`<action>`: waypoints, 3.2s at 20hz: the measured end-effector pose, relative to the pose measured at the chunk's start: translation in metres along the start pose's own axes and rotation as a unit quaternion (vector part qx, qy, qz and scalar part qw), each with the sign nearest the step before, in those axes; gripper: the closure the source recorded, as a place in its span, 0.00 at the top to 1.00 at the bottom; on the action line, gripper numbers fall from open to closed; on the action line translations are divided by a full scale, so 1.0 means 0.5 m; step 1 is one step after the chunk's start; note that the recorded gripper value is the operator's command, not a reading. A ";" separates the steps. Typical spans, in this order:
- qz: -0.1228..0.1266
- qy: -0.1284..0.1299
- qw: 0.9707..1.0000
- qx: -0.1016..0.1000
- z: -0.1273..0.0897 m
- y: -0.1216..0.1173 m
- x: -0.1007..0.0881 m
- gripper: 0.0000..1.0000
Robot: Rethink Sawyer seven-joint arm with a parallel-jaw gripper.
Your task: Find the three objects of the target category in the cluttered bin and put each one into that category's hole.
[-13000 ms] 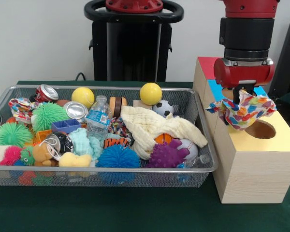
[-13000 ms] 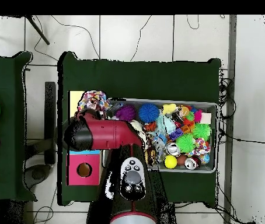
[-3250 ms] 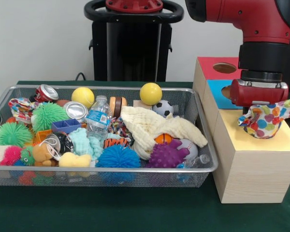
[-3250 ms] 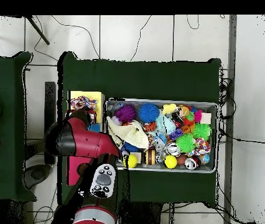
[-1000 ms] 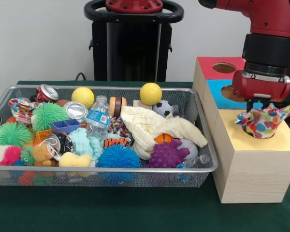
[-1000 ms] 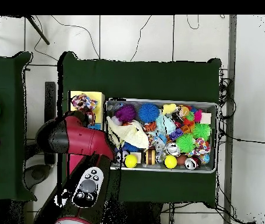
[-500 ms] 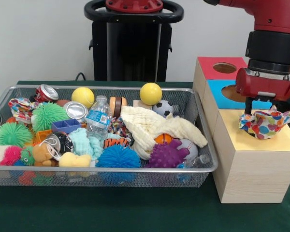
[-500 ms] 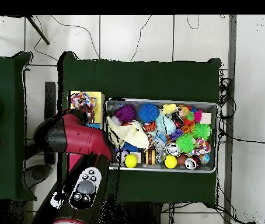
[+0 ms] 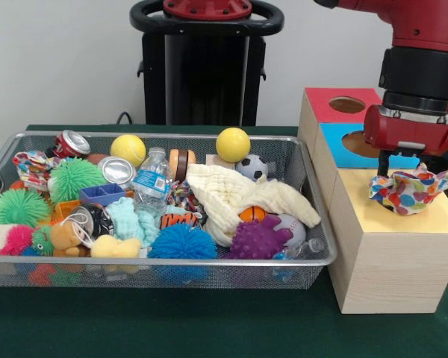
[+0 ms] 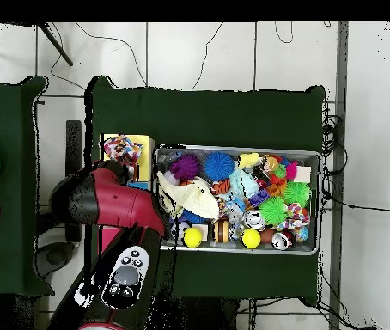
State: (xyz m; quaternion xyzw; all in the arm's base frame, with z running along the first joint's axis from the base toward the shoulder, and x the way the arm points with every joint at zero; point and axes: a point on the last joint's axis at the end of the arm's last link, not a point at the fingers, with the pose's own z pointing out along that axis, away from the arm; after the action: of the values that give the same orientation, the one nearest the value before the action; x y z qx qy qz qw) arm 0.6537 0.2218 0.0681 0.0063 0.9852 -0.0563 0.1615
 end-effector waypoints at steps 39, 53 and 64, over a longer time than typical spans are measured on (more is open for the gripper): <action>-0.005 0.036 0.999 0.002 -0.009 -0.005 0.005 0.00; -0.005 0.036 0.999 0.002 -0.009 -0.005 0.005 0.00; -0.002 0.025 1.000 0.000 -0.022 -0.004 -0.019 1.00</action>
State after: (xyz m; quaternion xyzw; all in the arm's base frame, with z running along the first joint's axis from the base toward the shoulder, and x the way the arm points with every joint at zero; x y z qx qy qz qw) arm 0.6591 0.2213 0.0819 0.0054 0.9890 -0.0564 0.1365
